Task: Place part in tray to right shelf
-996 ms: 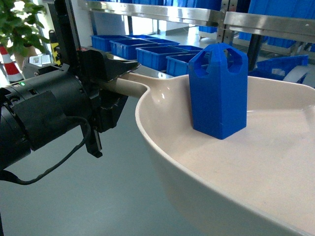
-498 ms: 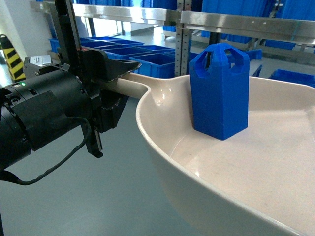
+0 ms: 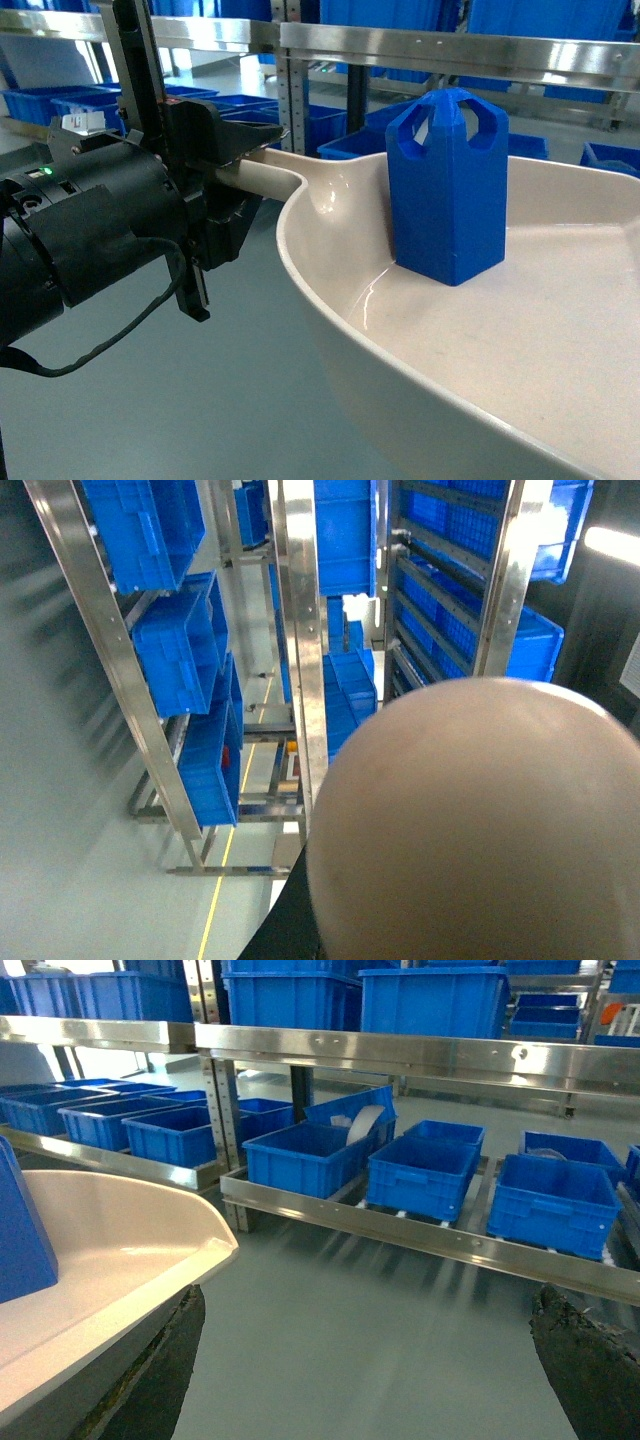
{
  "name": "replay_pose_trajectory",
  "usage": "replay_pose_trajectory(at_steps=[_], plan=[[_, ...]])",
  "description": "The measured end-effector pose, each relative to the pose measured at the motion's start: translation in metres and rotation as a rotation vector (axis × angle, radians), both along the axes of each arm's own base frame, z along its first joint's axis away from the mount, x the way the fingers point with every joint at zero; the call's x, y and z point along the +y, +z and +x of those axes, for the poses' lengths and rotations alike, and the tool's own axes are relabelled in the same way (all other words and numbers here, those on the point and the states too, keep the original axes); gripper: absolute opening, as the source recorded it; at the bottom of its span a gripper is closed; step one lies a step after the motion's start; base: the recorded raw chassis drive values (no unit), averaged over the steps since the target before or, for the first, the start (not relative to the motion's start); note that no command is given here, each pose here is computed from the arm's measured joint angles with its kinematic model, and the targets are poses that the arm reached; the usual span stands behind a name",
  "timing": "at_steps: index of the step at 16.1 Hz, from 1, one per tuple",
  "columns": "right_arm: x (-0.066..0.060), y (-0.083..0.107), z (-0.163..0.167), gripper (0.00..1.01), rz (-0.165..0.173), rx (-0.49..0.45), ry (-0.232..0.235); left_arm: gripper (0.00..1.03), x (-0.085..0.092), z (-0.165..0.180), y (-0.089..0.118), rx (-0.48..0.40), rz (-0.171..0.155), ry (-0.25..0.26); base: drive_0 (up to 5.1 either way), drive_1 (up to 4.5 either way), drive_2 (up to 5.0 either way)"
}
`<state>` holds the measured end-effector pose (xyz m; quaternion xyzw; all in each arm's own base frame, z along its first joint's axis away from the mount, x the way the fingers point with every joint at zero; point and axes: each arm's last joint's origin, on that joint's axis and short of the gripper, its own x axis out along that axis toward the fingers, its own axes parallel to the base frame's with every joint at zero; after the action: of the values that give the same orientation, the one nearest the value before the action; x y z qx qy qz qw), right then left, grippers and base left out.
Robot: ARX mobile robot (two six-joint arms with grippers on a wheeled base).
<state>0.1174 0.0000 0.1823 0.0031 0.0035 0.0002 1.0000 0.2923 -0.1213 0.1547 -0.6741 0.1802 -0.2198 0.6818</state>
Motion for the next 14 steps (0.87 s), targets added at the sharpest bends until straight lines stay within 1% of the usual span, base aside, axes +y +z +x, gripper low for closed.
replay_pose_trajectory(at_steps=[14], plan=[[0.0000,0.0001,0.0000,0.98,0.000,-0.001,0.000,0.14,0.0003,0.0001,-0.0001,0.000,0.000,0.004,-1.7,-1.65,-1.7]])
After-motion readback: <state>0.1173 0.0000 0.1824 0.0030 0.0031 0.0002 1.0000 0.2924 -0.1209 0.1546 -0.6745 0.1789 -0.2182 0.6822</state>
